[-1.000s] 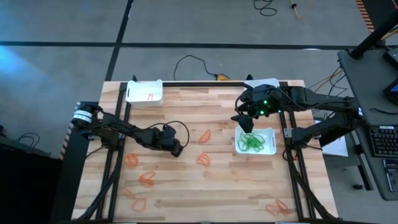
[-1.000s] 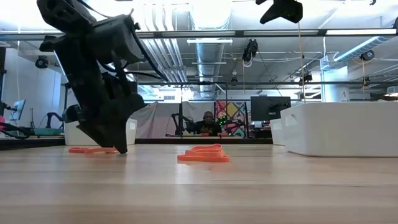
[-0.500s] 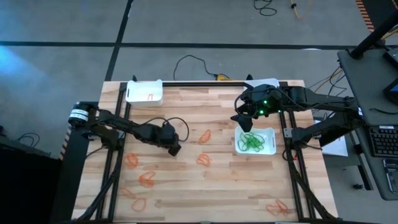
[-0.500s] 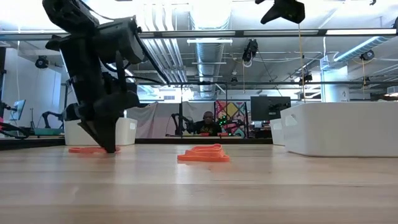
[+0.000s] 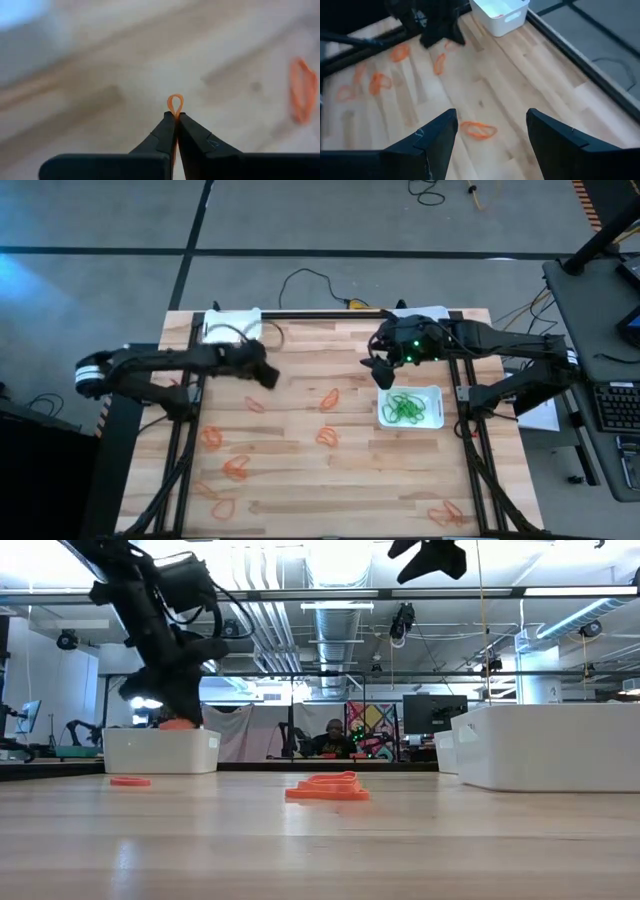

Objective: Sort rubber bands into baskets
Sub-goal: Put the orange rubber band into the top left white bin

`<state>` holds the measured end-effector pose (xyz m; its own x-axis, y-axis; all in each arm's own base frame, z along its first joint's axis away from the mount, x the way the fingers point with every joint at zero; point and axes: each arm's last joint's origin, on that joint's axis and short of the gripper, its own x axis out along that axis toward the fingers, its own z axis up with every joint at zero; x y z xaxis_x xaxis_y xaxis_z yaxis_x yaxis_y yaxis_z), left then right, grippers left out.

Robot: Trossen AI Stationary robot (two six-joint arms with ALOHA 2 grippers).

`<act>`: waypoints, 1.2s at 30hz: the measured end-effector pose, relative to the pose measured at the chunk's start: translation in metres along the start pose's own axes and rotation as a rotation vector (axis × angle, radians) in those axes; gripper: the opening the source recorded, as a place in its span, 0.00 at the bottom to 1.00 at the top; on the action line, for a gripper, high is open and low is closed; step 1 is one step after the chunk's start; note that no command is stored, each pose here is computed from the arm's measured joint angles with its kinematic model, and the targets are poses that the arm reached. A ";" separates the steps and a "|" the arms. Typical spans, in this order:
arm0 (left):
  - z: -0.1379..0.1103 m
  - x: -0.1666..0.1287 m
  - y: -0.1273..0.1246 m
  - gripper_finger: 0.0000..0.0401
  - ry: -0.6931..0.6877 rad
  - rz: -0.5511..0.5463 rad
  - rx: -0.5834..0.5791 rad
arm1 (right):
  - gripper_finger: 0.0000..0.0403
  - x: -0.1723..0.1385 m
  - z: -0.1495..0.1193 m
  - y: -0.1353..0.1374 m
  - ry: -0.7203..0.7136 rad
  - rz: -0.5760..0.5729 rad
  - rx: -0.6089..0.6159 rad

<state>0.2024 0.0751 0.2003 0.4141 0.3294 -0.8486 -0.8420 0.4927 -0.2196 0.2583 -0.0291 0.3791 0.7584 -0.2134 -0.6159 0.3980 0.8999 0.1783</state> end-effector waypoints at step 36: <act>0.123 0.061 0.130 0.22 0.236 0.432 -0.174 | 0.57 0.000 -0.003 0.013 0.029 0.169 -0.257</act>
<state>0.1606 0.2581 0.1794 -0.0557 0.2730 -0.9604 -0.9721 0.2047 0.1145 0.2621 -0.0163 0.3785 0.7864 -0.0447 -0.6161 0.1207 0.9893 0.0822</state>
